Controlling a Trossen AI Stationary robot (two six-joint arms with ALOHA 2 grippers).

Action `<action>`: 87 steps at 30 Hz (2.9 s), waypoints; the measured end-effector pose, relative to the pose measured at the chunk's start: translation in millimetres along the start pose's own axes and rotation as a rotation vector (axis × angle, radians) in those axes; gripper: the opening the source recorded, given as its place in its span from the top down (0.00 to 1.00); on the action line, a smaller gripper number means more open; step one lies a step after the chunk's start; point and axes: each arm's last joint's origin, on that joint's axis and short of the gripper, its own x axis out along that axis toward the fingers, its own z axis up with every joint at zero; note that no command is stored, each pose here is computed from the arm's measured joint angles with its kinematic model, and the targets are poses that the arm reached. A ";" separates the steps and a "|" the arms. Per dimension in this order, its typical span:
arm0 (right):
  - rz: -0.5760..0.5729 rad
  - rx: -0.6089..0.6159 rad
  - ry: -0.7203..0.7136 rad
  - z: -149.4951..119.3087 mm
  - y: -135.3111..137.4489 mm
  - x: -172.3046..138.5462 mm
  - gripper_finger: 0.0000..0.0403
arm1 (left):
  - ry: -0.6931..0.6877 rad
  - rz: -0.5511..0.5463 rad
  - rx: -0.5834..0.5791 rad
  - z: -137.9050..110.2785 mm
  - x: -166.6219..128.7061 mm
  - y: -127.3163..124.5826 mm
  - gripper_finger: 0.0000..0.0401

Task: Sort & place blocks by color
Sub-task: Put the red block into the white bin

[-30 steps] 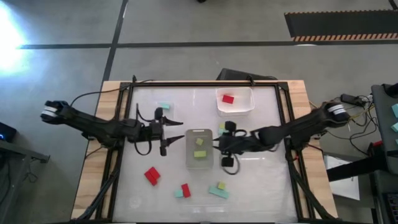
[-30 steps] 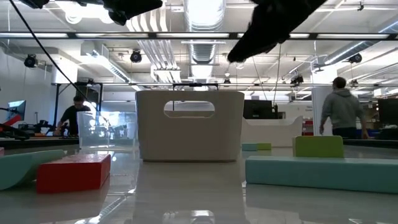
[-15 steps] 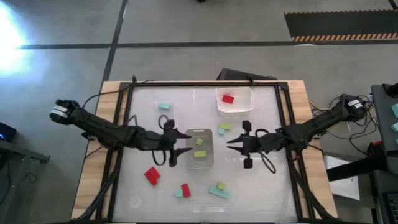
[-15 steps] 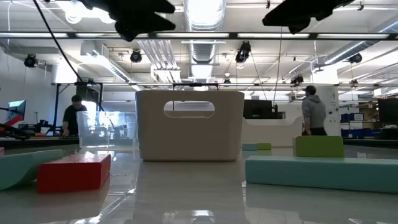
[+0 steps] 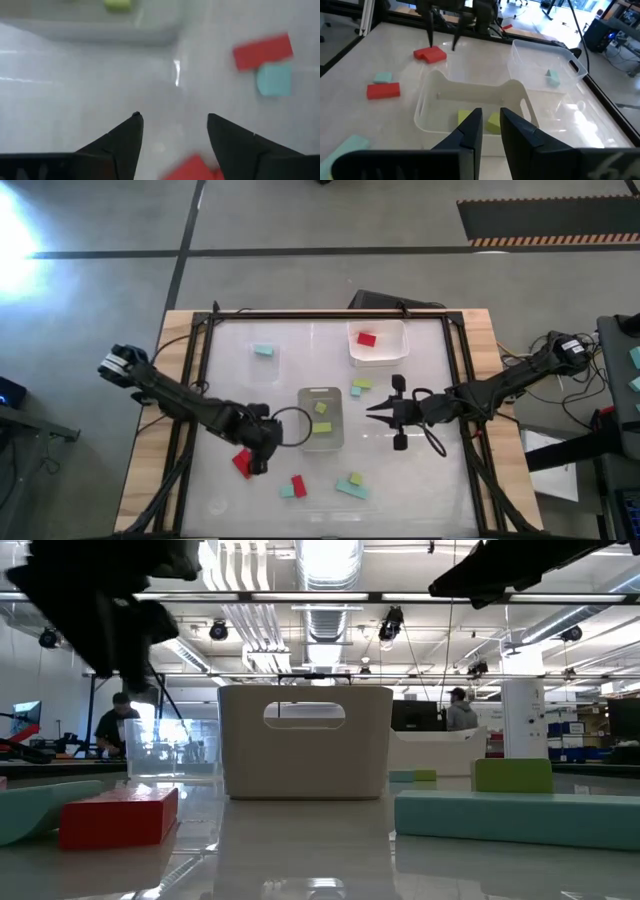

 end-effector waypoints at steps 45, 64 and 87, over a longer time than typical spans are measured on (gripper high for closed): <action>-0.002 0.022 0.001 -1.5 0.0 0.2 0.86 | 0.349 -0.038 0.148 -41.1 47.9 2.0 0.90; -0.001 0.042 -0.018 0.4 0.0 0.2 0.86 | 0.262 0.001 0.455 -45.5 59.0 6.3 0.43; 0.000 0.065 -0.078 -5.3 0.6 1.2 0.86 | -0.016 0.206 0.335 -21.7 27.4 6.3 0.72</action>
